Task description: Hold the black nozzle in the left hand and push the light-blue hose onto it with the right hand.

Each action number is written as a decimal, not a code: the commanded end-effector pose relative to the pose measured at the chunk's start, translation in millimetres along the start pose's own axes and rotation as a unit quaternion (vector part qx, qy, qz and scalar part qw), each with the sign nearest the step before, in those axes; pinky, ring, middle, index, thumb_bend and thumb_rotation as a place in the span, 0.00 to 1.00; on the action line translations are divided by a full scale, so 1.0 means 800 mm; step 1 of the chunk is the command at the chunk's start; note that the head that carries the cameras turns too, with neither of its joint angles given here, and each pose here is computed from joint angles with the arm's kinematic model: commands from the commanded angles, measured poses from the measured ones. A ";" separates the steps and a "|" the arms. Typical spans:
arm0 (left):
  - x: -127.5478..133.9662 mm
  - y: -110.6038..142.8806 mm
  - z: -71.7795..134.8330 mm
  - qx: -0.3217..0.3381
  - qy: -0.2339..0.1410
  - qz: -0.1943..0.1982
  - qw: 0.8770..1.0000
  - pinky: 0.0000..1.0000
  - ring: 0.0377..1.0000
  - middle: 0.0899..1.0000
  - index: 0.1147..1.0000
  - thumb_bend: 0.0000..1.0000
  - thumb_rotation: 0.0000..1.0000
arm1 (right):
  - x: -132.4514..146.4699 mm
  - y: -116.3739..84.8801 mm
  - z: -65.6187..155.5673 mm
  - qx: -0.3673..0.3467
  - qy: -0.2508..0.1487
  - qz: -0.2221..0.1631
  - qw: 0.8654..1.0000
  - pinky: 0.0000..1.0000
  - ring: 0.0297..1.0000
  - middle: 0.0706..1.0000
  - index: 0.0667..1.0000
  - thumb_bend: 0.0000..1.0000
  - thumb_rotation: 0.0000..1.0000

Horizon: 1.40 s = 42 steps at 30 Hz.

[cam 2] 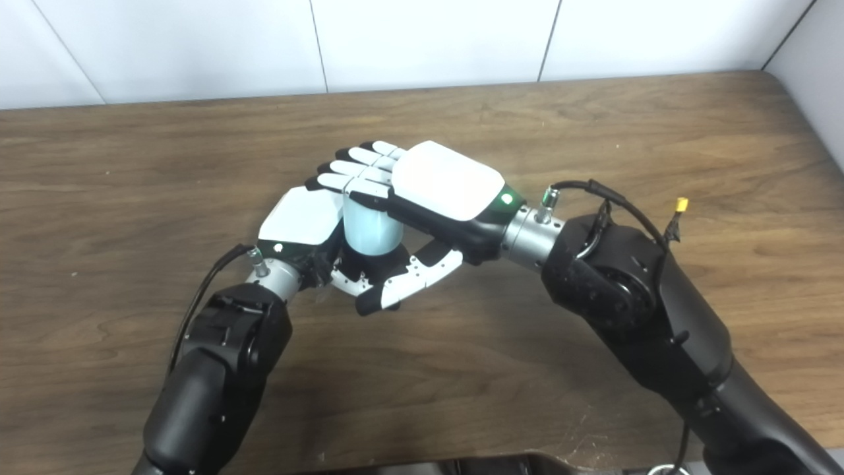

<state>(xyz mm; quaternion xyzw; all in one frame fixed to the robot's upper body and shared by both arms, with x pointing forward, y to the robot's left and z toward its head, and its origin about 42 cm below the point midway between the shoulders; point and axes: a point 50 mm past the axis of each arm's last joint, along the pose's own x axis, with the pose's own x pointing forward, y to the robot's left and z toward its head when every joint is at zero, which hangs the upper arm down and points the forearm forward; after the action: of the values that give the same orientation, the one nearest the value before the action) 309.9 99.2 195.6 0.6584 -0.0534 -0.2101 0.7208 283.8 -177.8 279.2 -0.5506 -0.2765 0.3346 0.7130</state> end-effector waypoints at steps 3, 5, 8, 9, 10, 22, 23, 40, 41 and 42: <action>0.001 0.009 0.010 -0.001 -0.015 0.019 1.000 0.35 0.44 0.41 0.42 0.53 0.00 | -0.020 0.066 -0.012 0.051 0.051 0.189 0.979 0.95 0.96 0.95 0.92 0.78 1.00; 0.001 0.009 0.010 -0.002 -0.016 0.020 1.000 0.33 0.41 0.39 0.42 0.53 0.00 | -0.019 0.067 -0.011 0.049 0.054 0.195 0.978 0.96 0.97 0.95 0.93 0.78 1.00; 0.000 0.009 0.010 -0.004 -0.015 0.020 1.000 0.33 0.41 0.38 0.42 0.53 0.00 | -0.019 0.070 -0.009 0.048 0.054 0.199 0.977 0.97 0.97 0.95 0.93 0.78 1.00; 0.000 0.009 0.010 -0.004 -0.015 0.020 1.000 0.33 0.41 0.39 0.42 0.53 0.00 | -0.019 0.071 -0.009 0.048 0.054 0.200 0.977 0.97 0.97 0.95 0.93 0.77 1.00; 0.000 0.009 0.011 -0.004 -0.015 0.021 1.000 0.33 0.42 0.39 0.42 0.53 0.00 | -0.019 0.072 -0.008 0.047 0.053 0.201 0.977 0.97 0.97 0.95 0.92 0.77 1.00; 0.001 0.009 0.010 0.003 -0.014 0.017 1.000 0.35 0.43 0.39 0.42 0.53 0.00 | -0.020 0.048 -0.007 0.045 0.046 0.157 0.986 0.97 0.97 0.97 0.95 0.75 1.00; 0.001 0.009 0.010 0.005 -0.014 0.017 1.000 0.35 0.43 0.39 0.42 0.53 0.00 | -0.021 0.044 -0.006 0.046 0.046 0.153 0.986 0.97 0.98 0.98 0.96 0.75 1.00; 0.001 0.010 0.010 0.004 -0.013 0.018 1.000 0.33 0.41 0.39 0.42 0.53 0.00 | -0.034 0.043 0.021 0.056 0.025 0.176 0.982 0.97 0.99 0.97 0.95 0.77 1.00; 0.001 0.010 0.010 0.003 -0.013 0.017 1.000 0.33 0.41 0.39 0.42 0.53 0.00 | -0.033 0.043 0.020 0.055 0.024 0.176 0.983 0.98 0.99 0.97 0.96 0.76 1.00; 0.002 0.010 0.010 0.004 -0.012 0.017 1.000 0.33 0.41 0.39 0.42 0.53 0.00 | -0.030 0.041 0.020 0.052 0.024 0.176 0.983 0.98 0.99 0.97 0.96 0.76 1.00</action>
<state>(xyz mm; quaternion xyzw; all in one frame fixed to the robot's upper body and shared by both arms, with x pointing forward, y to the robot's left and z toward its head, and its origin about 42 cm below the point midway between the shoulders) 308.6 97.3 194.9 0.6569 -0.0566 -0.2141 0.7208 263.4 -183.3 290.0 -0.5720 -0.2432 0.3419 0.7049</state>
